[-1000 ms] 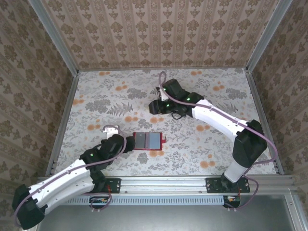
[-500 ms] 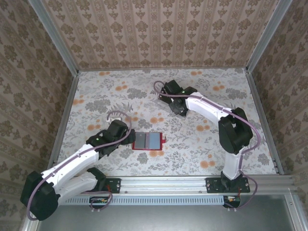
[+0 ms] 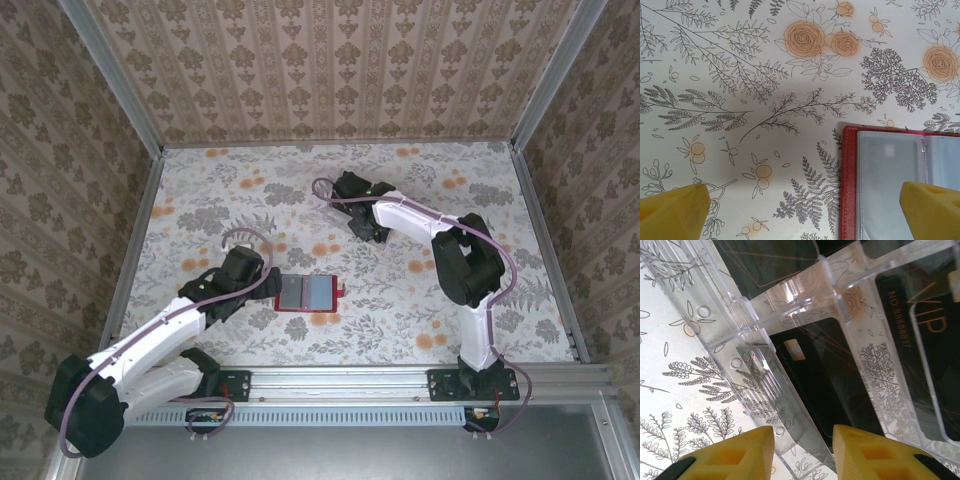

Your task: Put the credit cards into the card holder

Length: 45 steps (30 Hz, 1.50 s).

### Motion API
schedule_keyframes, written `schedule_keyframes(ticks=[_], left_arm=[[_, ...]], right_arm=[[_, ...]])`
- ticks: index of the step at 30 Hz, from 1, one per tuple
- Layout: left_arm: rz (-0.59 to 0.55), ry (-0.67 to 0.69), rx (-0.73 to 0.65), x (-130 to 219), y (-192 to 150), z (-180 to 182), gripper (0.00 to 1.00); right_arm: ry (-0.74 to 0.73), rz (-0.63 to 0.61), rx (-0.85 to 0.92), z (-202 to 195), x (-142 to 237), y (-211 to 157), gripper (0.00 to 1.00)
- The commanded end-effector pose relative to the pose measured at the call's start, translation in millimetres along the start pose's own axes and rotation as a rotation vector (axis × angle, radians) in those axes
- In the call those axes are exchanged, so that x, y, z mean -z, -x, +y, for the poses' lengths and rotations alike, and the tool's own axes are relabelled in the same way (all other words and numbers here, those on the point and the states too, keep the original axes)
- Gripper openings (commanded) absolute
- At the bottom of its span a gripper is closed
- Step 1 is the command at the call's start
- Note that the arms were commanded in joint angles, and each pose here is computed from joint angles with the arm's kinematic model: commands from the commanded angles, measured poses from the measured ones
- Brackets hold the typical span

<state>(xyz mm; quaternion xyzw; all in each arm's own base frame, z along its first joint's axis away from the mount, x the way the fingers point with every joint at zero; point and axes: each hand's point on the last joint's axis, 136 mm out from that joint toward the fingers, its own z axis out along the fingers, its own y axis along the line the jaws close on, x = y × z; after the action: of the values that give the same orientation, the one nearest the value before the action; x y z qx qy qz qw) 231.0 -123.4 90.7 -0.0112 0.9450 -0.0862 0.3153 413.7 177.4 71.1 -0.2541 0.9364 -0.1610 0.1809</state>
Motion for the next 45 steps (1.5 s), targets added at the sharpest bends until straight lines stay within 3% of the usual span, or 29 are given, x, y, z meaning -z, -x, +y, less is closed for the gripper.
schedule_keyframes(ticks=[1, 14, 22, 29, 40, 45], left_arm=[[-0.007, -0.016, -0.009, -2, 1, -1, 1.00], [-0.004, -0.026, -0.002, -4, -1, -1, 1.00], [-0.009, -0.039, -0.003, -3, 0, -3, 1.00], [-0.009, -0.042, -0.009, -3, 0, -3, 1.00], [-0.001, -0.035, -0.013, -6, -2, -2, 1.00], [0.002, -0.025, -0.010, -8, -4, 0, 1.00]], right_arm=[[-0.004, 0.029, 0.020, -2, -4, -3, 0.35], [0.008, 0.023, 0.050, -3, 2, -3, 0.17], [0.130, -0.022, 0.158, 15, 3, 0, 0.09], [0.127, -0.035, 0.187, 10, 7, 4, 0.00], [0.188, -0.205, 0.069, -3, 83, 30, 0.00], [0.301, -0.287, -0.031, 20, 126, 31, 0.00]])
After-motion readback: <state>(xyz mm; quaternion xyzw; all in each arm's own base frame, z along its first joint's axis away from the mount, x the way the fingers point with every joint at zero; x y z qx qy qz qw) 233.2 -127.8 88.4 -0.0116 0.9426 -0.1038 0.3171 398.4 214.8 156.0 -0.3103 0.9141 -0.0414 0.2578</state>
